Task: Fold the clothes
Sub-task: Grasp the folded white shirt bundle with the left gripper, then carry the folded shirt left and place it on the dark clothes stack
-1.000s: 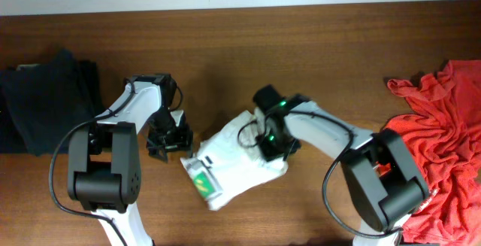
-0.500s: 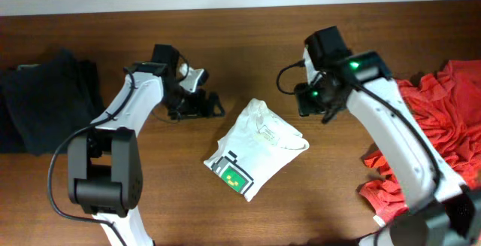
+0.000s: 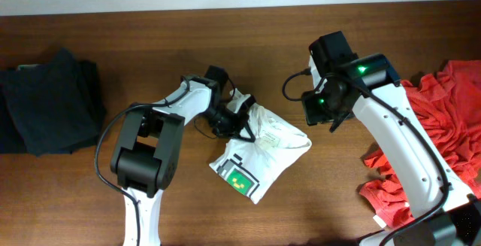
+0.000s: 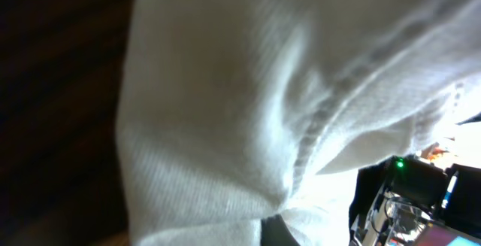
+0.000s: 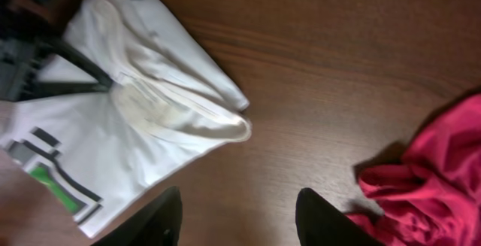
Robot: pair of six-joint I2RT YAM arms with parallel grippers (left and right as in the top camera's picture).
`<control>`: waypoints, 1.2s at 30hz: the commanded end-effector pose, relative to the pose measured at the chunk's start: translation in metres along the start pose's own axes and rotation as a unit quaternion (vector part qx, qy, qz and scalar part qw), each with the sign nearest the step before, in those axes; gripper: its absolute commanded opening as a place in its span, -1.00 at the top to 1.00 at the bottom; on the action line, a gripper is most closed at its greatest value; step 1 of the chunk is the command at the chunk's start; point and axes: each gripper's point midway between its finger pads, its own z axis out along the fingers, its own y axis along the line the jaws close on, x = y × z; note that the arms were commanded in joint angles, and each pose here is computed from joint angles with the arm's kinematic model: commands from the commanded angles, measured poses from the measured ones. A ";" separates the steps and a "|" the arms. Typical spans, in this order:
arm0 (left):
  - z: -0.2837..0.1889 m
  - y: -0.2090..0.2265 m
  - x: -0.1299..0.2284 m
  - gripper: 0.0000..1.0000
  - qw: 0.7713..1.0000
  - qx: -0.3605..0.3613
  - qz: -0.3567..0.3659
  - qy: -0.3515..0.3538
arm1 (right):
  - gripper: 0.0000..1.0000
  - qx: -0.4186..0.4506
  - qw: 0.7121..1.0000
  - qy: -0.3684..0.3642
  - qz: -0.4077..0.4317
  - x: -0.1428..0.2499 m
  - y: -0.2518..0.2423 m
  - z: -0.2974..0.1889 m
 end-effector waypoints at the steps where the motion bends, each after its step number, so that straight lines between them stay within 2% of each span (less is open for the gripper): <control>1: -0.036 0.034 -0.023 0.99 0.998 -0.056 -0.019 -0.033 | -0.05 0.042 0.999 -0.012 0.004 -0.001 -0.016 -0.008; 3: -0.072 0.044 -0.036 0.99 0.995 -0.077 -0.036 -0.056 | -0.05 0.048 0.999 -0.012 0.011 -0.002 -0.022 -0.008; 6: -0.171 0.074 -0.043 0.99 0.973 -0.193 -0.075 -0.106 | -0.05 0.057 0.997 -0.004 0.044 0.000 -0.048 -0.008; 8: -0.241 0.087 -0.034 0.99 0.946 -0.271 -0.095 -0.152 | -0.05 0.061 0.997 0.003 0.048 0.003 -0.060 -0.008; 9: -0.288 0.092 -0.023 0.99 0.923 -0.314 -0.108 -0.194 | -0.05 0.063 0.997 0.007 0.049 0.005 -0.066 -0.008; 12: -0.347 0.098 -0.005 0.99 0.892 -0.350 -0.129 -0.256 | -0.06 0.064 0.996 0.009 0.056 0.006 -0.070 -0.008; 15: -0.409 0.117 0.021 0.99 0.851 -0.383 -0.161 -0.322 | -0.05 0.064 0.996 0.009 0.056 0.006 -0.070 -0.008; 24: -0.490 0.178 0.089 0.99 0.782 -0.404 -0.251 -0.402 | -0.07 0.064 0.996 0.008 0.056 0.006 -0.070 -0.008; 30: -0.513 0.201 0.108 0.99 0.761 -0.405 -0.268 -0.431 | -0.07 0.064 0.996 0.006 0.056 0.004 -0.070 -0.008; 34: -0.508 0.235 0.124 0.99 0.758 -0.398 -0.300 -0.420 | -0.08 0.064 0.996 0.006 0.056 0.005 -0.070 -0.008; 35: -0.507 0.244 0.131 0.95 0.756 -0.396 -0.311 -0.418 | -0.08 0.064 0.996 0.006 0.056 0.005 -0.070 -0.008; 36: -0.506 0.250 0.136 0.66 0.755 -0.394 -0.319 -0.416 | -0.08 0.064 0.996 0.006 0.056 0.005 -0.070 -0.008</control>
